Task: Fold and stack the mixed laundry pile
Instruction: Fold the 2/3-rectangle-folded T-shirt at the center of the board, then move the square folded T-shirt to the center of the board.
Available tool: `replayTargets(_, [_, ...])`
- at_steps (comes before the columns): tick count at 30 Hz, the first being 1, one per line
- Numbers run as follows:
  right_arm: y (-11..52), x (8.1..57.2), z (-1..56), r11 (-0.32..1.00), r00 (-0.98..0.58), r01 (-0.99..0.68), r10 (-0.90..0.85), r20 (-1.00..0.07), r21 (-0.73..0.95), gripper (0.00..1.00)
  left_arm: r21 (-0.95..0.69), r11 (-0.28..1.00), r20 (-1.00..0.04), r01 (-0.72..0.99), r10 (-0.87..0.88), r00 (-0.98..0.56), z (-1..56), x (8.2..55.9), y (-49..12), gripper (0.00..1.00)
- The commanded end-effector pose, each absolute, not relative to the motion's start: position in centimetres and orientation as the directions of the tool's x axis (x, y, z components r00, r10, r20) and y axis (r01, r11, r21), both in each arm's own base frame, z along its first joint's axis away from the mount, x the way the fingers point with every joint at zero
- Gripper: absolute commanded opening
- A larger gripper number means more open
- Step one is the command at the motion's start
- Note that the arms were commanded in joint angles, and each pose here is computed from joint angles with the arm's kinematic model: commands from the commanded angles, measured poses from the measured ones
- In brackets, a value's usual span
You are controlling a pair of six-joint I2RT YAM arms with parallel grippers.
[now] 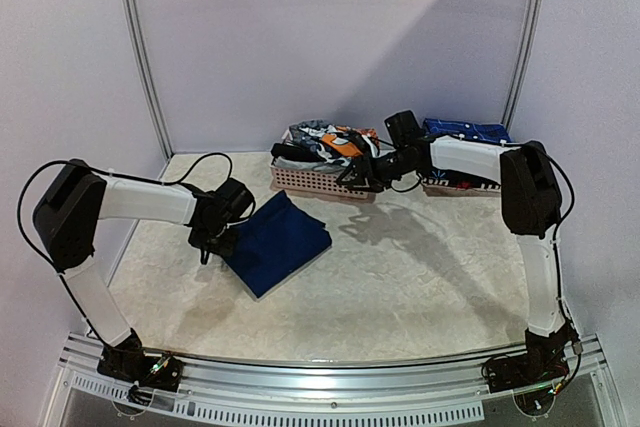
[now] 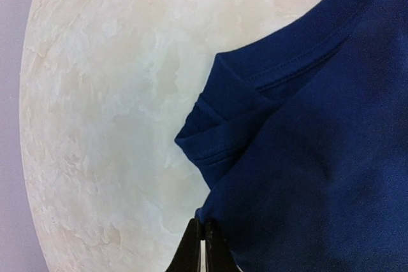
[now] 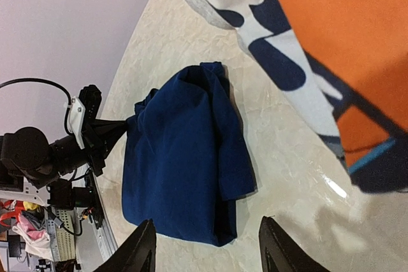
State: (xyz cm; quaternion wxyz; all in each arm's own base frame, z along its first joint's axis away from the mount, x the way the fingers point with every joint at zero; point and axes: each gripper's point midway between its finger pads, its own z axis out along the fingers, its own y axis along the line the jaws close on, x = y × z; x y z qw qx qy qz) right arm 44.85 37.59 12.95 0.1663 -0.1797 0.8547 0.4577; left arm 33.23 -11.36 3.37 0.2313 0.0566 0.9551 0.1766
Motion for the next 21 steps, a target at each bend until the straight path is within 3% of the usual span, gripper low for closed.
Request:
replayTargets(1, [36.8, 44.0, 14.4, 0.533, -0.854, -0.498, -0.167, -0.492, 0.683, 0.55, 0.373, 0.927, -0.464, -0.032, 0.157, -0.872, 4.6, 34.1, -10.6, 0.05])
replayTargets(7, [35.5, 42.2, 13.7, 0.553, -0.85, -0.506, -0.19, -0.491, 0.662, 0.55, 0.402, 0.911, -0.525, -0.095, 0.144, -0.839, 7.0, 34.7, -9.7, 0.09])
replayTargets(17, [33.9, 40.7, 13.2, 0.588, -0.841, -0.51, -0.186, -0.509, 0.628, 0.55, 0.328, 0.945, -0.596, -0.015, 0.194, -0.779, 9.6, 35.4, -12.3, 0.57])
replayTargets(21, [33.0, 40.6, 12.7, 0.626, -0.832, -0.505, -0.168, -0.529, 0.595, 0.55, 0.257, 0.965, -0.638, 0.041, 0.202, -0.743, 10.6, 36.5, -14.3, 0.62])
